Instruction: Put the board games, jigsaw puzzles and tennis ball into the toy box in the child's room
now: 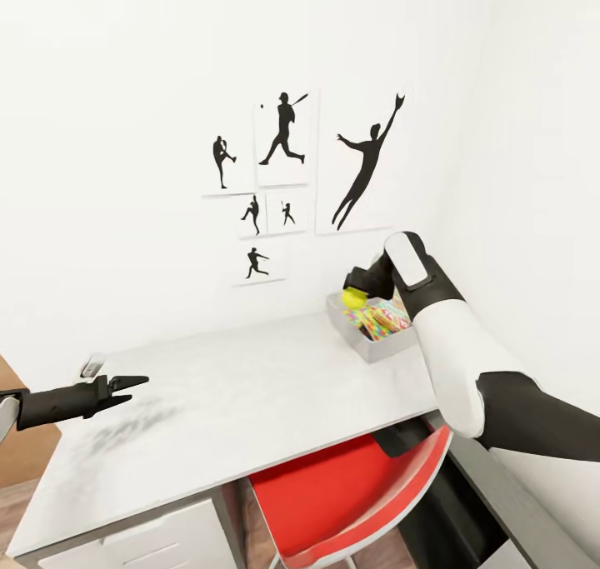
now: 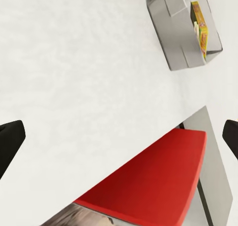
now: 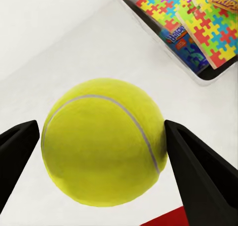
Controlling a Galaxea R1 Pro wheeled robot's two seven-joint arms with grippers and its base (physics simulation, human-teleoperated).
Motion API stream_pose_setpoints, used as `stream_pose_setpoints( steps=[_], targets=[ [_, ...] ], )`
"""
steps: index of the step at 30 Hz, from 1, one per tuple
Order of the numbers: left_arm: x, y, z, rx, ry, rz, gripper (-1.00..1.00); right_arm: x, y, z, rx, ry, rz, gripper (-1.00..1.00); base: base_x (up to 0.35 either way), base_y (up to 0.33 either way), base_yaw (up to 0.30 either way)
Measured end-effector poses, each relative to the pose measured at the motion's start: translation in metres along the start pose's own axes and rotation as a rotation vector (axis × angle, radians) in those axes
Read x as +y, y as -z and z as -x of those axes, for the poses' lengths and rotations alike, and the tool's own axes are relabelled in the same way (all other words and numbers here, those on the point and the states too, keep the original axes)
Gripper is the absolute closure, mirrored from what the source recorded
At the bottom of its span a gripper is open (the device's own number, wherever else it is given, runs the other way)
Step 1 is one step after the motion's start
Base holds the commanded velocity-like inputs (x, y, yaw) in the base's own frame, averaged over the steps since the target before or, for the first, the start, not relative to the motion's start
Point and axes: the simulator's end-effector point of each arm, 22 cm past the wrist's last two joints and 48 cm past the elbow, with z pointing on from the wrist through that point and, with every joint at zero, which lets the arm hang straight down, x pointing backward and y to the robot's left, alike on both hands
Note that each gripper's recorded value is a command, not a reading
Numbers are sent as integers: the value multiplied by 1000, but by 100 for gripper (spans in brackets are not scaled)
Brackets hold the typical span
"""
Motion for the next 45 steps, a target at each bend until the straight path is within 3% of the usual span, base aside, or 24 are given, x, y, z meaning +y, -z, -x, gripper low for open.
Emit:
stream_pose_setpoints(
  steps=[17, 33, 45],
  targets=[
    [0, 1, 1, -6, -6, -1, -100, -5, -3, -4, 8, -5, -4, 100, 201, -71, -3],
    [3, -1, -1, -1, 2, 2, -100, -12, -8, -4, 11, -11, -11, 100, 157, 0, -240],
    [4, -2, -1, -1, 3, 2, -100, -13, -9, -4, 11, -10, -12, 100, 44, 0, -28]
  ],
)
